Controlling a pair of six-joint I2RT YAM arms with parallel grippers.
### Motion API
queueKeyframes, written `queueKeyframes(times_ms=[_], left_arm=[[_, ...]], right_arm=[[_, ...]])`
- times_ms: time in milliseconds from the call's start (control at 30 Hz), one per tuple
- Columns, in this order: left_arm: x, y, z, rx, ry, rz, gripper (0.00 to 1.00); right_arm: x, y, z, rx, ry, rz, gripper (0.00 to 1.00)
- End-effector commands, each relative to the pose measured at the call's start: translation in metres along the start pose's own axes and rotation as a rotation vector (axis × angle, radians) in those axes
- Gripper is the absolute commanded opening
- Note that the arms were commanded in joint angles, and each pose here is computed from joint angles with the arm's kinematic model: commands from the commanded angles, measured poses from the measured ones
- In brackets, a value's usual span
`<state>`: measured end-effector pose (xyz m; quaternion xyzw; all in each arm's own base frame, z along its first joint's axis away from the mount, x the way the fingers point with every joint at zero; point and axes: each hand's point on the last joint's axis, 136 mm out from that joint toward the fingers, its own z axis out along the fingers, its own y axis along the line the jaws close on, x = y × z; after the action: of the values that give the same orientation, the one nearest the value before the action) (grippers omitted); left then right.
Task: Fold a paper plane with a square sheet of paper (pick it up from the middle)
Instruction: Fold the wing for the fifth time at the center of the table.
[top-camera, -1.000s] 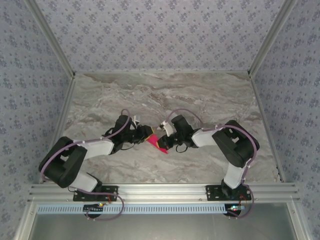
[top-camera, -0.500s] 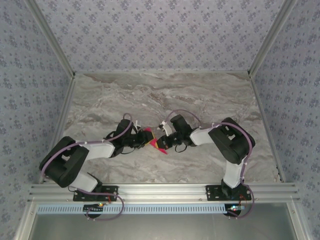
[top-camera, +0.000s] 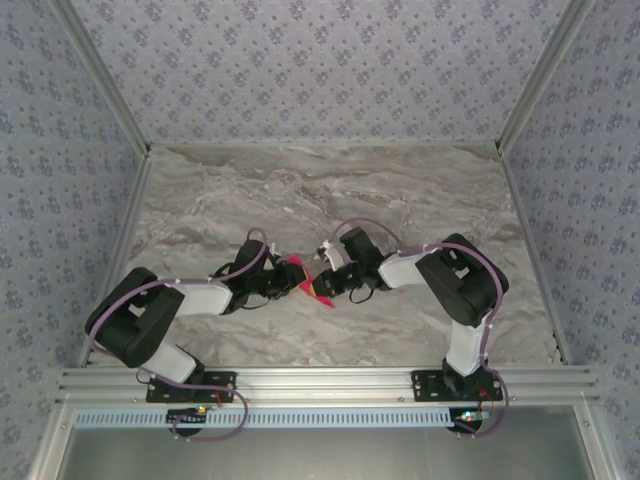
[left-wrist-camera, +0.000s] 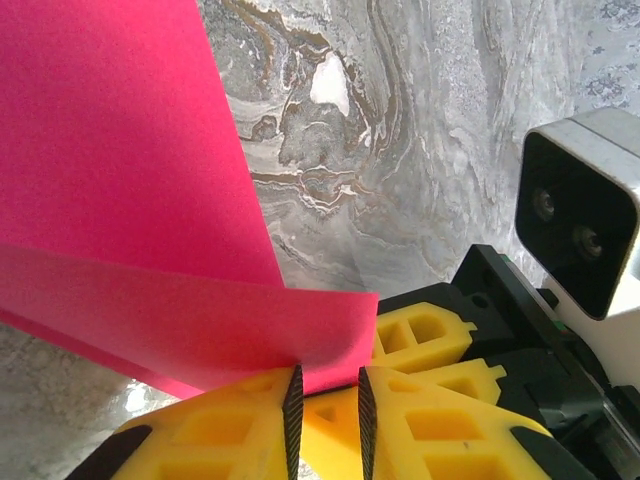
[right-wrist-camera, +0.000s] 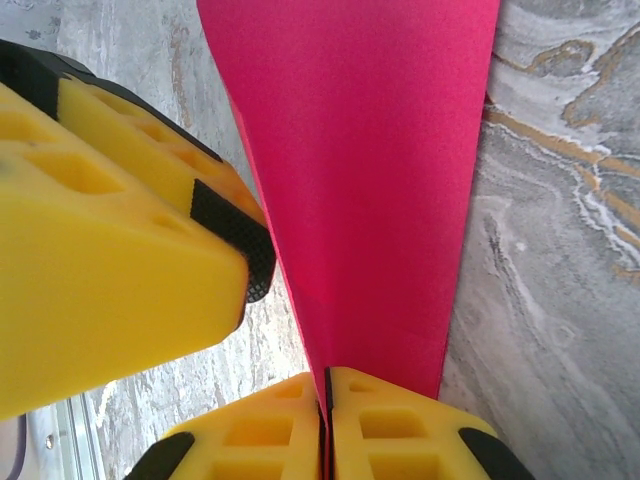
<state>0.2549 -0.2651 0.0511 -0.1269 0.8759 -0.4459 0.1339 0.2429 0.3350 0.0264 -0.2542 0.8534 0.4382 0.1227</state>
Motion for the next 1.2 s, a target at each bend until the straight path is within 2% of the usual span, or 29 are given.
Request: queueKeyframes(times_ms=[0,367,933,1167], left_arm=[[-0.009,-0.011,0.004,0.005,-0.021,0.04,0.23],[-0.009,-0.009,0.008,-0.006,-0.012,0.04,0.22],[-0.01,-0.002,0.008,-0.028,-0.018,0.026,0.21],[-0.01,0.002,0.009,-0.044,-0.018,0.02,0.21]], right_arm=[[-0.004,0.005,-0.006,0.0,0.004,0.007,0.12],[-0.008,0.013,-0.017,-0.013,-0.002,0.022,0.21],[0.016,0.008,-0.019,0.012,0.077,-0.01,0.26],[0.021,0.006,-0.019,0.012,0.094,-0.028,0.24]])
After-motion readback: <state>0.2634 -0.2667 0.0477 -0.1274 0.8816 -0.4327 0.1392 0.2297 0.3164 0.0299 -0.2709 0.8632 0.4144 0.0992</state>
